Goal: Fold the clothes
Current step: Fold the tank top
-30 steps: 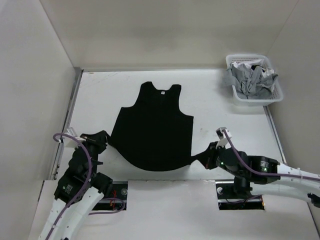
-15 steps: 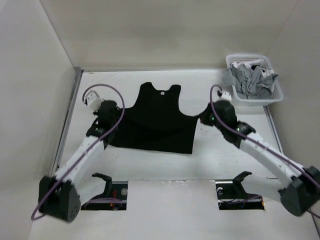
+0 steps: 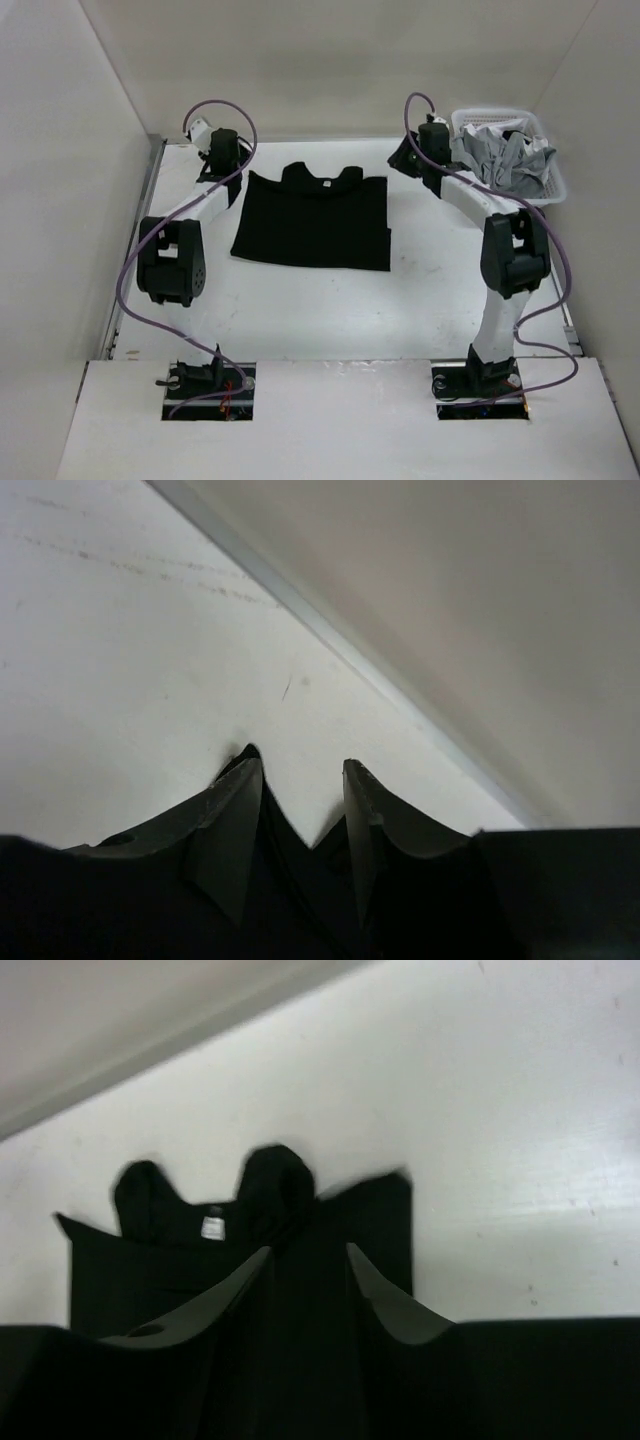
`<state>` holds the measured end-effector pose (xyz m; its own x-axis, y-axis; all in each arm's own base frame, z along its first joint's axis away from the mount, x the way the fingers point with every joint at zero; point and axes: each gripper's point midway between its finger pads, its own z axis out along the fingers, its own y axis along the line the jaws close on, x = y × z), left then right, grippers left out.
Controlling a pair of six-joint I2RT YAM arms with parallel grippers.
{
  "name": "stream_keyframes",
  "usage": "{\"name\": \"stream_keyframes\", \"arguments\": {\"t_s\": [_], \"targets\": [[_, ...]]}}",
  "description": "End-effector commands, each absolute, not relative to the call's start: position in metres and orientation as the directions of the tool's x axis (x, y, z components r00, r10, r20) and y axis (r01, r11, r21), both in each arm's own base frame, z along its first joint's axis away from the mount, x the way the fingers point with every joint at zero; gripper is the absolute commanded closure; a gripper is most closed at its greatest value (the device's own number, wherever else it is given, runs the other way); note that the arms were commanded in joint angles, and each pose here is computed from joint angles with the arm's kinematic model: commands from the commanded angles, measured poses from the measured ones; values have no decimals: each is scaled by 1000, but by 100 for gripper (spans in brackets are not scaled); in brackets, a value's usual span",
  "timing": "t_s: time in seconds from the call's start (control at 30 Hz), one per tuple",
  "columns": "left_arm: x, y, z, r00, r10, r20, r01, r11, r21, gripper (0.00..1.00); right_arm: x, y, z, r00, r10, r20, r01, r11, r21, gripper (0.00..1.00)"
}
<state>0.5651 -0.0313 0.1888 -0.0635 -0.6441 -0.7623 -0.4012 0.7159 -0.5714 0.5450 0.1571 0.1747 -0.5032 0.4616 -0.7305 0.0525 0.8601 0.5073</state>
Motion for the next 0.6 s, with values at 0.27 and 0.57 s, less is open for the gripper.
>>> {"name": "stream_keyframes", "arguments": {"t_s": [0.27, 0.57], "targets": [[395, -27, 118, -101, -746, -659, -415, 633, -653, 73, 433, 192, 166, -504, 428, -750, -49, 853, 520, 92], [332, -27, 71, -240, -812, -533, -444, 580, -683, 69, 339, 207, 127, -559, 418, -716, -102, 822, 560, 97]]}}
